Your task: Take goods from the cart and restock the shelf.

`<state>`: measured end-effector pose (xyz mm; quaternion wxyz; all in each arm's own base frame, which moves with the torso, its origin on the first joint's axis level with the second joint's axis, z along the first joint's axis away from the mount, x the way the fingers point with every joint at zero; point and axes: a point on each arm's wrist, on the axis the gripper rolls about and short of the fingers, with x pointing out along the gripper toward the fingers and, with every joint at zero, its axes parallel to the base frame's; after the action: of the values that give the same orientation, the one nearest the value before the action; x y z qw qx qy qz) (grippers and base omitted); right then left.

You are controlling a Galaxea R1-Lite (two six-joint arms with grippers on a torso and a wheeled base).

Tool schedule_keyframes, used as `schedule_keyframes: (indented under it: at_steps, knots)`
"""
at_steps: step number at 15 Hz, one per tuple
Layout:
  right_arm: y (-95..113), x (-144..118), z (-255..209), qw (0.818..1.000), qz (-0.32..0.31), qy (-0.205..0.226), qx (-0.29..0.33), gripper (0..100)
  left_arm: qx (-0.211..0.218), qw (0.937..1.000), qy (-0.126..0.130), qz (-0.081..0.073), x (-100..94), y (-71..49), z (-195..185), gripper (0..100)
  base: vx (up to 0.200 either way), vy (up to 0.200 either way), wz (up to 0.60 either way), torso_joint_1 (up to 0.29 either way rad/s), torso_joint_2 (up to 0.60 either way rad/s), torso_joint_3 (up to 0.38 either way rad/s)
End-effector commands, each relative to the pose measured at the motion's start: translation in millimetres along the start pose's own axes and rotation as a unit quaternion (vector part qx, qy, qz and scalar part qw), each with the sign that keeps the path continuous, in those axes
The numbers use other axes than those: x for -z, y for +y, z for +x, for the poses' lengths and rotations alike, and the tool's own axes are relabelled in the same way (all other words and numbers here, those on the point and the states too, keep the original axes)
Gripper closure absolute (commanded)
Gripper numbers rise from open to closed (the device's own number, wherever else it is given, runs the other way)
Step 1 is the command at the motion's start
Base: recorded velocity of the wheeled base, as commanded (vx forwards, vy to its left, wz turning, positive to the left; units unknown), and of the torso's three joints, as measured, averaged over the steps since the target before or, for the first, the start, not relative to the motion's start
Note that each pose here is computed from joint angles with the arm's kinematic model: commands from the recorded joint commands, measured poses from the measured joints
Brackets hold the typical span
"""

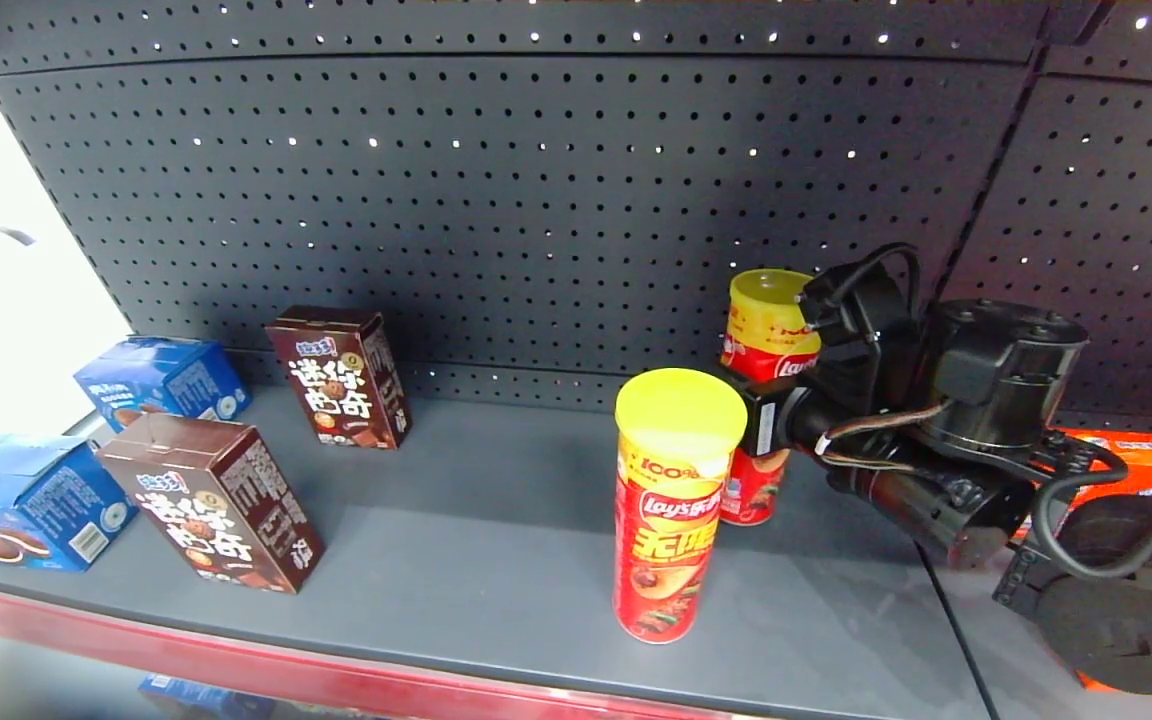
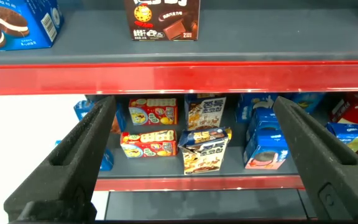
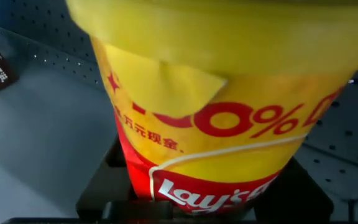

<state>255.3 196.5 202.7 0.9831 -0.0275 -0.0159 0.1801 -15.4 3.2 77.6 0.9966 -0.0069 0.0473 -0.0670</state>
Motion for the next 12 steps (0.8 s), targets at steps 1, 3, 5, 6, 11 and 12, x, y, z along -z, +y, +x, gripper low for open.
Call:
schedule_keyframes:
  at_steps: [1,3,5,6,11,12]
  knots:
    - [3.1,2.8,10.3,1.000,-0.002,-0.001,0.001,100,0.000,1.0000,0.001,0.000,0.0,0.0,0.1,0,0.000,0.000,0.00,0.000,0.00,0.000]
    - [4.6,0.8,17.1,1.000,-0.001,-0.007,0.003,100,0.000,1.0000,0.001,0.000,0.0,0.0,0.1,0,0.000,0.000,0.00,0.000,0.00,0.000]
    - [7.1,-1.2,25.2,1.000,0.001,-0.014,0.003,100,0.000,1.0000,0.001,0.000,0.0,0.0,0.1,0,0.000,0.000,0.00,0.000,0.00,0.000]
    - [8.3,-1.7,29.0,1.000,0.002,-0.016,0.003,100,0.000,1.0000,0.001,0.000,0.0,0.0,0.1,0,0.000,0.000,0.00,0.000,0.00,0.000]
    - [10.3,-1.0,39.7,1.000,0.003,-0.020,0.013,100,0.000,1.0000,0.001,0.000,0.0,0.0,0.1,0,0.000,0.000,0.00,0.000,0.00,0.000]
    - [10.6,-2.3,41.0,1.000,0.004,-0.023,0.014,100,0.000,1.0000,0.001,0.000,0.0,0.0,0.1,0,0.000,0.000,0.00,0.000,0.00,0.000]
